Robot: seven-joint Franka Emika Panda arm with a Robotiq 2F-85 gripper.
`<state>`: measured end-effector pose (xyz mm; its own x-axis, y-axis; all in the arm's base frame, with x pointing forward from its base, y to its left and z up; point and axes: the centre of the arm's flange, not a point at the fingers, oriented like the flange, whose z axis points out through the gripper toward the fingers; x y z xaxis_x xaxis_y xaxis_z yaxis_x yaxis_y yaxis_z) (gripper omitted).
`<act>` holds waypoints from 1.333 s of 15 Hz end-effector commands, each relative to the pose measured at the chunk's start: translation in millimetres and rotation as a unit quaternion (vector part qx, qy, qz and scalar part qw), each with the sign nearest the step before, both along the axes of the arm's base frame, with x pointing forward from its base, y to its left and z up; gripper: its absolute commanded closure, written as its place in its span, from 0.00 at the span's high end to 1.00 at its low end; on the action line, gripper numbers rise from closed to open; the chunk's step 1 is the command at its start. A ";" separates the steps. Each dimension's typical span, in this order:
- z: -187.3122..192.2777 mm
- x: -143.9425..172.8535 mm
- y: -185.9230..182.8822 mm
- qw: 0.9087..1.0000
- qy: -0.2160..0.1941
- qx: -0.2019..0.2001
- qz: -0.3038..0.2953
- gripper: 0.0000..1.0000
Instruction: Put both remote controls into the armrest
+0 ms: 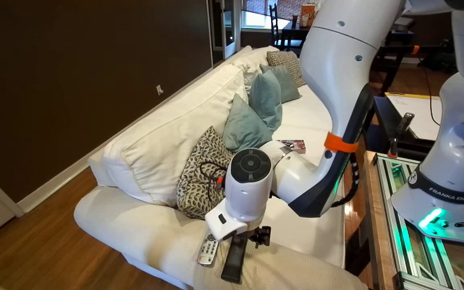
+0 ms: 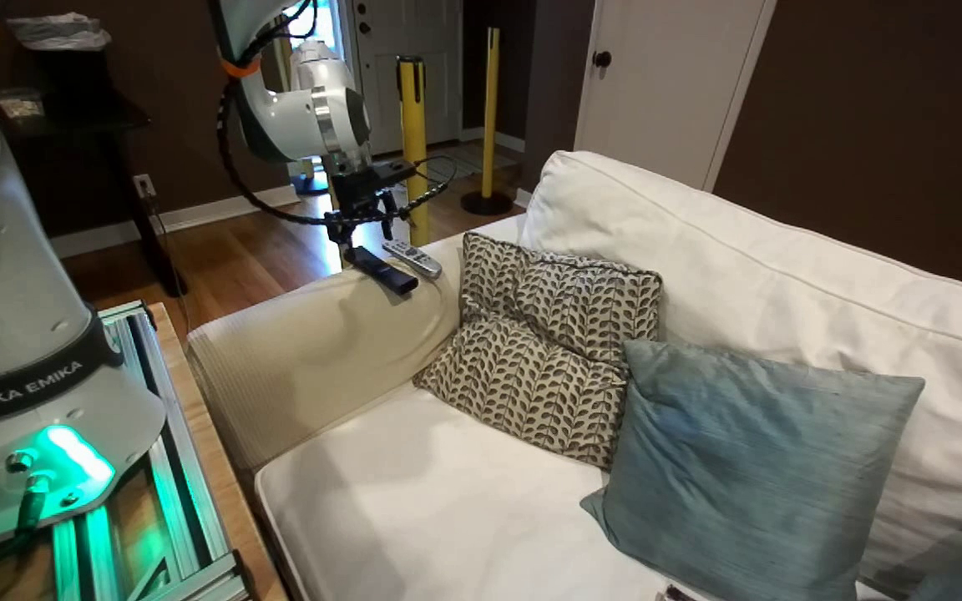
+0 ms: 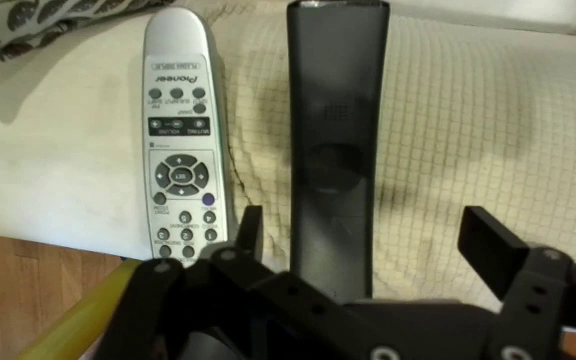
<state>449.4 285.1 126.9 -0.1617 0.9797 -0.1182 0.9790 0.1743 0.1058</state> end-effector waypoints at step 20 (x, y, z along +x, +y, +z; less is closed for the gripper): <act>63.4 -84.1 -115.7 0.940 -0.040 0.245 -0.233 1.00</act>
<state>381.8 184.7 180.2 0.2450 0.9107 0.3325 0.9312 -0.3165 0.1807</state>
